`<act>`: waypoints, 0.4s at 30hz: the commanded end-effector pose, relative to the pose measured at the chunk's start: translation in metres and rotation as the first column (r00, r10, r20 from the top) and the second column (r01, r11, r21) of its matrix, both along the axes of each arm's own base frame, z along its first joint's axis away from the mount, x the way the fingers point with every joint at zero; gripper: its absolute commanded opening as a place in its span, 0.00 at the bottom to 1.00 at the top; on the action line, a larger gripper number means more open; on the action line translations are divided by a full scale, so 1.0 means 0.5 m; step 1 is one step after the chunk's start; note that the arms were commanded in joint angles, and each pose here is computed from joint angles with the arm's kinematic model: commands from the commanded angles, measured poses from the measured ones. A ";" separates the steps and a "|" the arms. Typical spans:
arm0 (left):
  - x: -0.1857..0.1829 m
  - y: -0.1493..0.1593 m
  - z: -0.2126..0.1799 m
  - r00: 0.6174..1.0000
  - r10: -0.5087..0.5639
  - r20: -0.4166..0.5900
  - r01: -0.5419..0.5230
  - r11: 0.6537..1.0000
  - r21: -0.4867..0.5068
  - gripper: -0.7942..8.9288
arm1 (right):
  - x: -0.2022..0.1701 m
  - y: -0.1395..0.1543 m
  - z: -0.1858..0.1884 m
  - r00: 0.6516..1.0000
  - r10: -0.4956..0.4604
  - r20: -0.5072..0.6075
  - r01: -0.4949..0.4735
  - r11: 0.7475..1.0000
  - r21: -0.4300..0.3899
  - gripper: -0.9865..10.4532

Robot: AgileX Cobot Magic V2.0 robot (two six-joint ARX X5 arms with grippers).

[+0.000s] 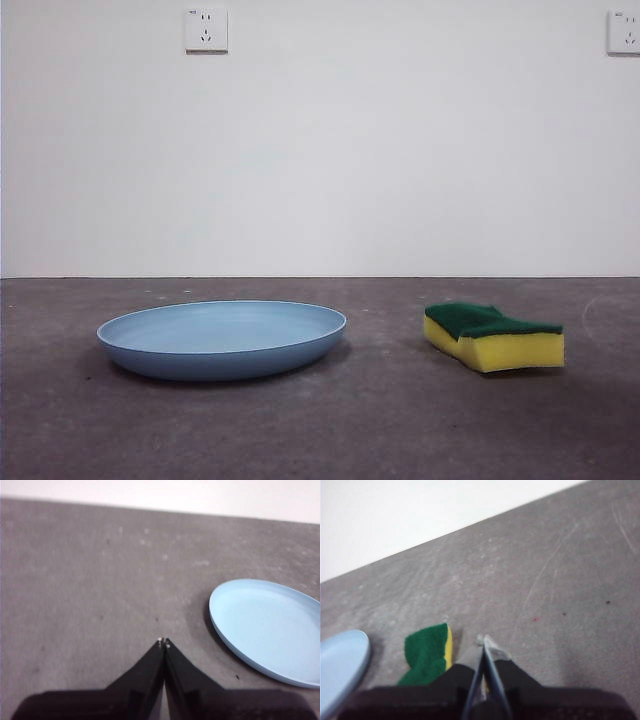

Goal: Pick up the plate,pick up the cloth,clean the plate with the cloth

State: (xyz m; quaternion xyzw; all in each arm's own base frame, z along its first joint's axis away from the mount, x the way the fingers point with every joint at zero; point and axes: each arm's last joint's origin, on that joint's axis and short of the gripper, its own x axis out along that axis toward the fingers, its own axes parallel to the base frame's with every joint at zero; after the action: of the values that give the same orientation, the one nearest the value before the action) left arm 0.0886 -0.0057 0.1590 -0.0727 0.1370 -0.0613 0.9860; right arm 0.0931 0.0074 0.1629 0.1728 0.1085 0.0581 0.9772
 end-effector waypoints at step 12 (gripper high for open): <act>0.004 -0.009 0.170 0.993 -0.113 -0.041 0.102 0.972 -0.210 0.07 | 0.008 0.014 0.212 0.957 0.241 -0.162 -0.229 0.970 0.084 0.08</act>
State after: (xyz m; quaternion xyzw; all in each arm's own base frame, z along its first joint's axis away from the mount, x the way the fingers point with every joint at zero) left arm 0.0886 -0.0100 0.2399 -0.1628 0.1558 -0.1232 0.9664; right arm 0.0955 0.0140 0.2613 0.2092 0.2096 0.1495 0.9434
